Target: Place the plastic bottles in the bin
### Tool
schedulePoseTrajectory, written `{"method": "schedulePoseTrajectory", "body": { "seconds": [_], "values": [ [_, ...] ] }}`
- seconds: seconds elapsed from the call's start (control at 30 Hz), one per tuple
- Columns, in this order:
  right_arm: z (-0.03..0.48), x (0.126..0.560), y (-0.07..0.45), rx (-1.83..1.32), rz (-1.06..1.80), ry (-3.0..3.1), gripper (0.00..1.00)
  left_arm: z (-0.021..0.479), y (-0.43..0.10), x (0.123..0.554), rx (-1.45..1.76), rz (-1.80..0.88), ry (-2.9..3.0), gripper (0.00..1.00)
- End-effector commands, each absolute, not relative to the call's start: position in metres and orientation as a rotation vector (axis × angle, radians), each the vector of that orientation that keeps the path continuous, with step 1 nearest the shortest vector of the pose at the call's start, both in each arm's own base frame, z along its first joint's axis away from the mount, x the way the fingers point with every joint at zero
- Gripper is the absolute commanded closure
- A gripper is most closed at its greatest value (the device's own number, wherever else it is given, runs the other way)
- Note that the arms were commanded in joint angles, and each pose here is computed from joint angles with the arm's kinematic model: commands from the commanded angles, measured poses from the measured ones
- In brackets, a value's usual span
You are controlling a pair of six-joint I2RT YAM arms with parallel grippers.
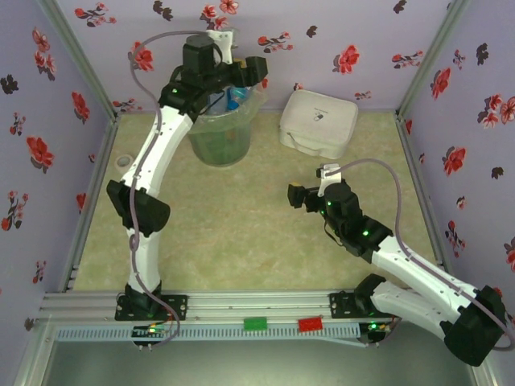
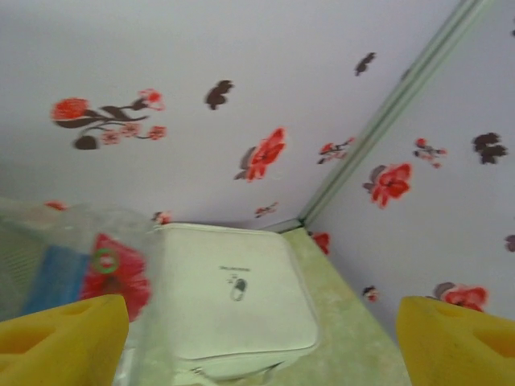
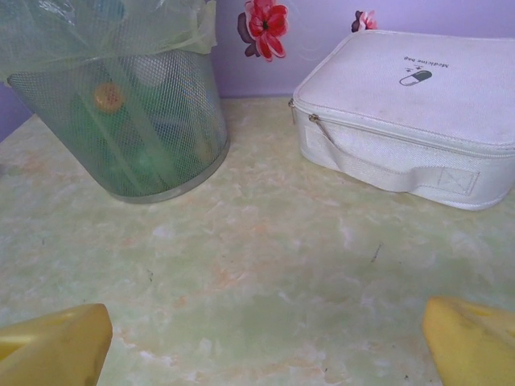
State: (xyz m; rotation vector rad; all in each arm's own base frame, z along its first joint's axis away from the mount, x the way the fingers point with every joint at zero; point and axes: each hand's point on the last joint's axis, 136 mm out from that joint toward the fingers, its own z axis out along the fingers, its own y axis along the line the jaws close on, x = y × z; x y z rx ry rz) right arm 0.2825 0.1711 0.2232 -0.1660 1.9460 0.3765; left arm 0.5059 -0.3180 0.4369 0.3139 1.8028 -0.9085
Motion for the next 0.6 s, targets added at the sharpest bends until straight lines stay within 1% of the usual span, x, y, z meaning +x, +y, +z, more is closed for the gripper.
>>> {"method": "schedulePoseTrajectory", "body": {
  "seconds": [0.0,0.3,0.43,0.57],
  "values": [
    [0.226,0.281,0.160,-0.118,0.357,1.937,0.00,0.453,-0.343,0.510,0.334,-1.045,1.688,0.14],
    [0.235,0.273,0.144,-0.097,0.318,1.902,0.00,0.411,-0.363,0.556,0.213,-1.149,1.717,0.14],
    [0.237,0.270,0.139,-0.097,0.300,1.895,0.00,0.391,-0.350,0.571,0.154,-1.074,1.763,0.14],
    [0.236,0.270,0.135,-0.097,0.281,1.890,0.00,0.385,-0.338,0.573,0.126,-1.004,1.797,0.13]
  ]
}}
